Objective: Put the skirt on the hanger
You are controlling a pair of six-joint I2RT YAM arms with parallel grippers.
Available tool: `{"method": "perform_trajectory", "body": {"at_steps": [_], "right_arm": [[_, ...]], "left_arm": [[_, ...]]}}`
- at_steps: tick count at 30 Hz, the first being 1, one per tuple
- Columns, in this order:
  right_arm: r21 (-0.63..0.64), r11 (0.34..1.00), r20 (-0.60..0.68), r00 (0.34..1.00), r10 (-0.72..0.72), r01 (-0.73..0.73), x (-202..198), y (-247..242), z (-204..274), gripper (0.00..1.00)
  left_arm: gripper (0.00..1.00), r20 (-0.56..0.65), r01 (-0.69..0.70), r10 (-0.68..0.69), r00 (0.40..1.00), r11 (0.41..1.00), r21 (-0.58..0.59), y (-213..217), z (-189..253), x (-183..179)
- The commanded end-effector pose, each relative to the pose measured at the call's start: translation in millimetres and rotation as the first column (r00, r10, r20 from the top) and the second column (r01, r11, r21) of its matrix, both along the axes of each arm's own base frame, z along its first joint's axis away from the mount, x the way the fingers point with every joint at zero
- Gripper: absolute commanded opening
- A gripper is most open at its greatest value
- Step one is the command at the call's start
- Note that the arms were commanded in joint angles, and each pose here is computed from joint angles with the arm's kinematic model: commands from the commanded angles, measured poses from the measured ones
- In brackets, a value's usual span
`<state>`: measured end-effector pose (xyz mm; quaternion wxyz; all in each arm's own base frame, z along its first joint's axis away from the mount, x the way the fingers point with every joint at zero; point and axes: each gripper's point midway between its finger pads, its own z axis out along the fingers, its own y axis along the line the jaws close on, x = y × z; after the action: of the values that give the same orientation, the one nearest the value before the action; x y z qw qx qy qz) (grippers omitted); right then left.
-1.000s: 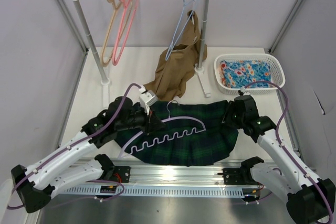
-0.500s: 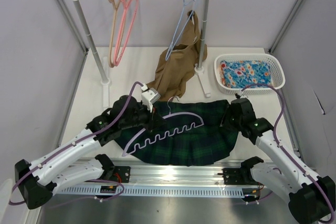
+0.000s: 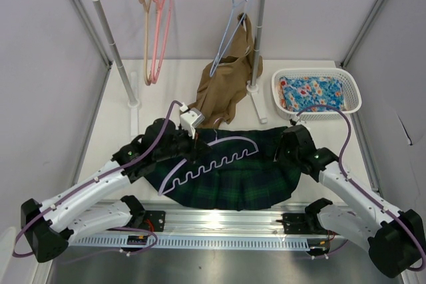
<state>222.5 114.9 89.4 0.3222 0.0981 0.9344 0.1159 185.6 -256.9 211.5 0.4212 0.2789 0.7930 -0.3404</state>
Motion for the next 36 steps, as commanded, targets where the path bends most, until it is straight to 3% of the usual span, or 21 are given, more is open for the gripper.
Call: {"method": "perform_trajectory", "body": {"at_steps": [1, 18, 26, 36], "right_arm": [[-0.039, 0.999, 0.051, 0.999, -0.007, 0.009, 8.0, -0.2, 3.6, 0.46], [-0.157, 0.987, 0.063, 0.998, -0.003, 0.012, 22.8, -5.8, 7.0, 0.43], [-0.141, 0.990, 0.070, 0.997, 0.027, -0.017, 10.0, -1.6, 6.8, 0.48], [-0.162, 0.987, 0.051, 0.998, 0.030, -0.022, 8.6, 1.1, -0.4, 0.45]], "left_arm": [[0.00, 0.119, -0.001, 0.013, 0.993, 0.995, -0.101, -10.3, 48.9, 12.7], [0.00, 0.109, 0.059, -0.048, 0.993, 0.993, -0.102, -15.6, 49.5, 4.0], [0.00, 0.105, 0.006, 0.003, 0.994, 0.997, -0.079, -15.0, 48.1, 16.1], [0.00, 0.112, -0.023, 0.031, 0.993, 0.997, -0.072, -20.4, 57.5, 28.6]]}}
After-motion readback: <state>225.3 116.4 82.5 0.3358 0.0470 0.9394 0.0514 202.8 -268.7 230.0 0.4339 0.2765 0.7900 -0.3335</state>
